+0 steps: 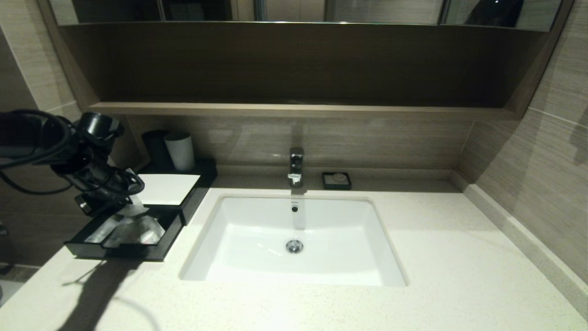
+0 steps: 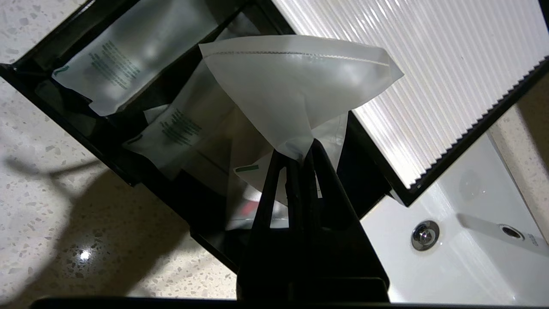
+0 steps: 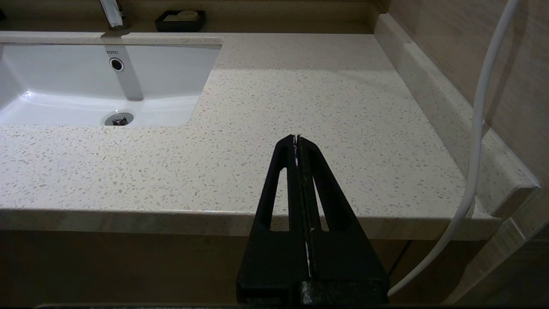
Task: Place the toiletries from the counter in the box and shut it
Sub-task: Place the bathroom toiletry into the drawer
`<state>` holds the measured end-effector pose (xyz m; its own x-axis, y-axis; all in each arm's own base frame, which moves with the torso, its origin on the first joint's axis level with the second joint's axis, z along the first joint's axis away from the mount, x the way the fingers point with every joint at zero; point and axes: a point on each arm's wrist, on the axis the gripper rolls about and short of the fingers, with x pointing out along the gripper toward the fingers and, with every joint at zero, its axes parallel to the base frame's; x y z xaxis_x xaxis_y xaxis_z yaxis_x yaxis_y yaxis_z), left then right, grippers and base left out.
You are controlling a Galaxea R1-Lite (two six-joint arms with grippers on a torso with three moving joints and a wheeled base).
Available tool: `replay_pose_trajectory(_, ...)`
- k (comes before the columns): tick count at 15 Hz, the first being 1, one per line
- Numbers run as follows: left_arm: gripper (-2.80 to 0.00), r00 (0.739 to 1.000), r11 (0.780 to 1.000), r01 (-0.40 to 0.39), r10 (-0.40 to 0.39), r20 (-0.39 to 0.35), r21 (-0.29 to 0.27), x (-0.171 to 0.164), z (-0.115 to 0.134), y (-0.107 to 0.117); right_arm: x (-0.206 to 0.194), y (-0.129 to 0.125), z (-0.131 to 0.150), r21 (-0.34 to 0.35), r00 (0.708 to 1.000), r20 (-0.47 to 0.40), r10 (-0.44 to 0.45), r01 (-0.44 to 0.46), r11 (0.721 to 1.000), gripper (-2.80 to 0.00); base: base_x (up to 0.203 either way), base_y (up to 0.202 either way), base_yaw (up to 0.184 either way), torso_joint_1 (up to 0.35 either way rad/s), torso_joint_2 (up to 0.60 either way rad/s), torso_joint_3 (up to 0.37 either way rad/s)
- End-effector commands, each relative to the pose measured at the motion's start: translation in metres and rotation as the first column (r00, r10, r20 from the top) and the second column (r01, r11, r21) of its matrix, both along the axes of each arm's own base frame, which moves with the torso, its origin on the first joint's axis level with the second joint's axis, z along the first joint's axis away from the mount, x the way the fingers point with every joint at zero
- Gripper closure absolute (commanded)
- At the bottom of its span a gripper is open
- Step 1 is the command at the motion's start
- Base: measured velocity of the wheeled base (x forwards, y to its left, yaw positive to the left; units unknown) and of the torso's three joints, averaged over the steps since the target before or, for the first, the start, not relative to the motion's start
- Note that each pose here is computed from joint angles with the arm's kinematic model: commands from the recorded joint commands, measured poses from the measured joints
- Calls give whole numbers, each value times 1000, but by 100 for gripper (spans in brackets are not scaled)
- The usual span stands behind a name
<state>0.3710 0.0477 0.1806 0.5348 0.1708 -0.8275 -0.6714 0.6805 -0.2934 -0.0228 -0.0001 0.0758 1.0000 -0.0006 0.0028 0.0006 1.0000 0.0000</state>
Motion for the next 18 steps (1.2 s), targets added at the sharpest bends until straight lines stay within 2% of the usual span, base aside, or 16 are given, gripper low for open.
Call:
replay_pose_trajectory(1, 0, 999, 1000, -18, 18, -27, -5, 3, -9, 5, 0, 0, 0, -1, 1000, 0, 1, -1, 1000, 0, 0, 0, 0, 0, 0, 0)
replay_pose_trajectory(7, 0, 997, 999, -43, 43, -68, -8, 8, -25, 16, 0, 0, 0, 0, 1000, 0, 1, -1, 1000, 0, 0, 0, 0, 0, 0, 0)
replay_pose_trajectory(18, 0, 993, 997, -72, 71, -94, -8, 10, -35, 30, 0, 0, 0, 0, 1000, -1, 1, -1, 1000, 0, 0, 0, 0, 0, 0, 0)
